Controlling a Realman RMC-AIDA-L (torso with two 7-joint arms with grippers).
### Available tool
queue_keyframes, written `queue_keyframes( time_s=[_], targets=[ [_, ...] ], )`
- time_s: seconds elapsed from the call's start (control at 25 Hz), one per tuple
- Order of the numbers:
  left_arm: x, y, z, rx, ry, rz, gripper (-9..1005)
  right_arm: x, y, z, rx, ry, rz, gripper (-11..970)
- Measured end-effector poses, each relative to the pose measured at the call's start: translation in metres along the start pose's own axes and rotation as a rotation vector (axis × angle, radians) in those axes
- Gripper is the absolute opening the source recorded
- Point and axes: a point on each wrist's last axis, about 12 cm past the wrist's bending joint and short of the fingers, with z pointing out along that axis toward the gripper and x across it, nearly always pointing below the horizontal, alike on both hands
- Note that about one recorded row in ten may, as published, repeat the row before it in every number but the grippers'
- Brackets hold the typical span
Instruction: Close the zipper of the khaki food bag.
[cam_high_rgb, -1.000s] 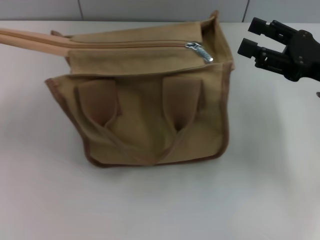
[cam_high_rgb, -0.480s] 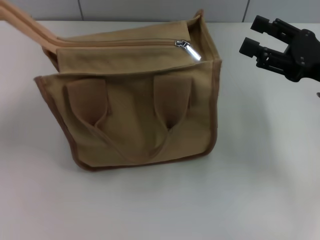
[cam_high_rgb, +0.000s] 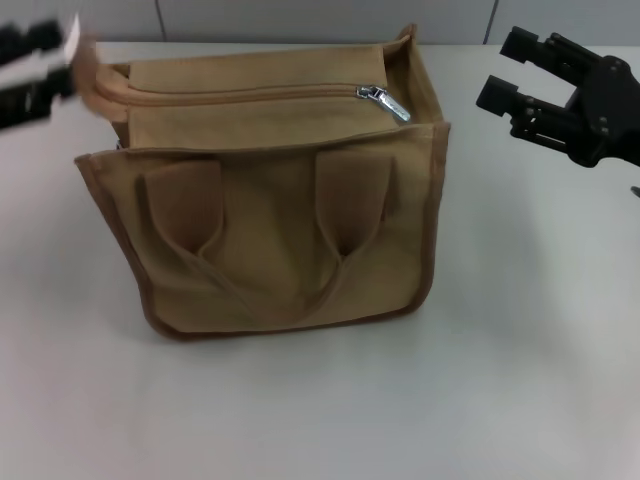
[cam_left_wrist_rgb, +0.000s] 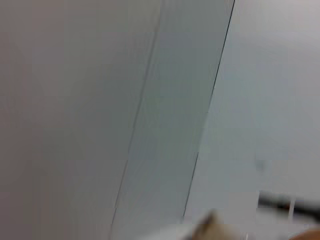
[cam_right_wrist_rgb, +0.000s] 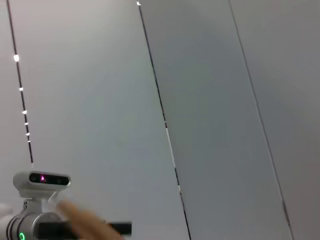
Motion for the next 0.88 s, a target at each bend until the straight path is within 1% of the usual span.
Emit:
queue_keyframes(
  time_s=[0.04,0.08,0.16,0.2,0.24,0.28,0.32,0.36,0.4,0.48,0.56,0.6,0.68,0.72,0.76,0.88],
  targets=[
    [0.001,-0.001,-0.018,-0.040,0.132,0.036,835,0.000,0.000,0.000,0.000,0.000,0.000,811],
    [-0.002,-0.003,-0.026,-0.064,0.179,0.050,835,0.001,0.000,0.000,0.001,-0.003,-0.017,811],
    [-0.002,-0.003,-0.026,-0.064,0.179,0.050,835,0.001,-0.001,0.001,0.006,-0.005,-0.042,811],
    [-0.006,-0.004,-0.033,-0.088,0.226,0.065,835,0.001,-0.001,0.002,0.006,-0.006,-0.055,811],
    [-0.023,-0.003,-0.044,-0.140,0.318,0.107,834,0.001,-0.001,0.004,0.004,-0.006,-0.063,811],
    [-0.033,-0.003,-0.050,-0.157,0.356,0.118,834,0.002,-0.001,0.005,0.000,-0.008,-0.061,811],
    [-0.033,-0.003,-0.050,-0.157,0.356,0.118,834,0.003,-0.001,0.007,-0.003,-0.010,-0.055,811],
    [-0.040,-0.004,-0.054,-0.160,0.376,0.114,834,0.004,-0.001,0.009,-0.004,-0.011,-0.048,811],
    [-0.044,-0.005,-0.057,-0.152,0.375,0.102,834,0.005,-0.001,0.010,-0.002,-0.012,-0.043,811],
    [-0.045,-0.005,-0.061,-0.162,0.358,0.107,834,0.007,-0.002,0.012,0.007,-0.009,-0.045,811],
    [-0.047,-0.006,-0.065,-0.182,0.345,0.122,833,0.007,-0.003,0.013,0.013,-0.005,-0.046,811],
    [-0.049,-0.008,-0.071,-0.207,0.337,0.137,833,0.007,-0.003,0.012,0.013,-0.005,-0.046,811],
    [-0.054,-0.011,-0.078,-0.195,0.321,0.124,833,0.007,-0.004,0.010,0.016,-0.004,-0.037,811],
    [-0.054,-0.011,-0.078,-0.195,0.321,0.124,833,0.008,-0.004,0.009,0.017,-0.004,-0.034,811],
    [-0.055,-0.014,-0.077,-0.145,0.281,0.090,833,0.008,-0.003,0.009,0.018,-0.004,-0.032,811],
    [-0.052,-0.019,-0.070,-0.073,0.219,0.078,833,0.009,-0.001,0.006,0.013,-0.004,-0.026,811]
  ],
)
